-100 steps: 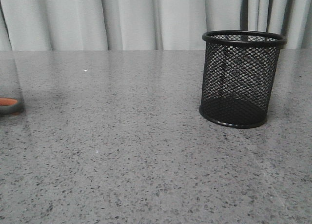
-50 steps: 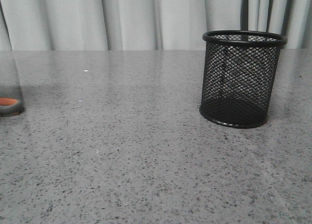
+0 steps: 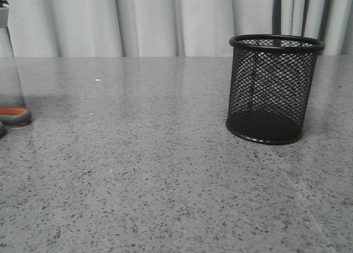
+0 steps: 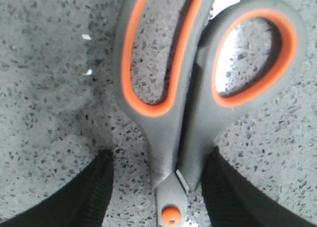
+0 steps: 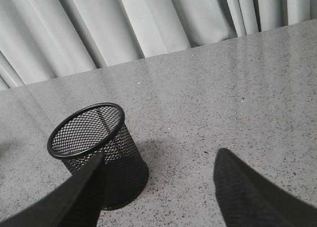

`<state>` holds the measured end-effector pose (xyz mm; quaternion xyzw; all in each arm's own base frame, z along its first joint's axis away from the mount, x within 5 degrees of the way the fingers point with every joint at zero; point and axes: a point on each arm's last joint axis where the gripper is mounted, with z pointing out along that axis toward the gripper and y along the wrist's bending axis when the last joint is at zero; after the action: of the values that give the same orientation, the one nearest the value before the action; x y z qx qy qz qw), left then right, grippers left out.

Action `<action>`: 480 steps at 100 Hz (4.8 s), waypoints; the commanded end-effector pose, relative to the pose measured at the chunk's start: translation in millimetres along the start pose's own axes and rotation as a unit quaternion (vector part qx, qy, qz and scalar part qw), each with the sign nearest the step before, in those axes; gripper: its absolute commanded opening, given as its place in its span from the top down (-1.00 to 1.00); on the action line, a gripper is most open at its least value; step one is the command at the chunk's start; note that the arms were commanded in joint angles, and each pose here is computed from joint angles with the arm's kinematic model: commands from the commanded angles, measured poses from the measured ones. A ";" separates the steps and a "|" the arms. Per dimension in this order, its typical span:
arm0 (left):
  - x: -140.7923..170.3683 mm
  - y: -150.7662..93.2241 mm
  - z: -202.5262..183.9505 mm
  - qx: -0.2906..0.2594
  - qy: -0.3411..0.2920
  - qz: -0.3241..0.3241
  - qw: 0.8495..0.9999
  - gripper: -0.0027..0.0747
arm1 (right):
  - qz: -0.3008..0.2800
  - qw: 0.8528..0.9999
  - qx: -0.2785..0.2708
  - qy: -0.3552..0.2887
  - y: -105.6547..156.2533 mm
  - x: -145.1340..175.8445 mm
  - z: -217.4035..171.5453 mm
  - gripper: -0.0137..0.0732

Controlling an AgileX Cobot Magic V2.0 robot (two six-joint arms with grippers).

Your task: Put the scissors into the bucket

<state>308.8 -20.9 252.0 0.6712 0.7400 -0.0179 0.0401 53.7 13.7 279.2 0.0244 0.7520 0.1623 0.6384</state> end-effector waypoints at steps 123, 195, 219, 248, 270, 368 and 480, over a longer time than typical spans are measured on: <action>-123.9 -141.1 -162.7 -0.352 -0.286 0.205 0.867 0.95 | 0.032 0.953 -0.293 0.075 85.8 -108.7 15.8 -0.29; -155.1 -180.2 -186.6 -0.344 -0.442 0.215 0.800 0.95 | 0.092 0.895 -0.407 0.156 137.7 -121.2 93.8 -0.27; -154.0 -182.0 -188.7 -0.343 -0.449 0.211 0.798 0.95 | 0.108 0.883 -0.420 0.180 152.7 -109.0 110.1 0.86; -127.5 -206.7 -218.9 -0.367 -0.509 0.192 0.755 0.21 | 0.066 0.902 -0.411 0.111 157.5 -142.3 110.8 0.82; -89.2 -241.5 -247.7 -0.387 -0.568 0.183 0.703 0.13 | 0.022 0.906 -0.413 0.091 164.1 -164.6 116.2 0.82; 17.2 -343.1 -260.6 -0.273 -0.694 0.135 0.652 0.98 | -0.159 0.928 -0.090 0.325 85.5 -203.6 118.8 0.82; 38.4 -348.0 -218.6 -0.329 -0.654 0.132 0.669 0.98 | -0.146 0.898 -0.068 0.409 72.8 -149.1 203.8 -0.35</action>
<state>-51.3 1.9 446.9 0.5465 0.3910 -0.1861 0.7168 269.6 90.4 383.0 -0.1993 0.9491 0.1070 0.2193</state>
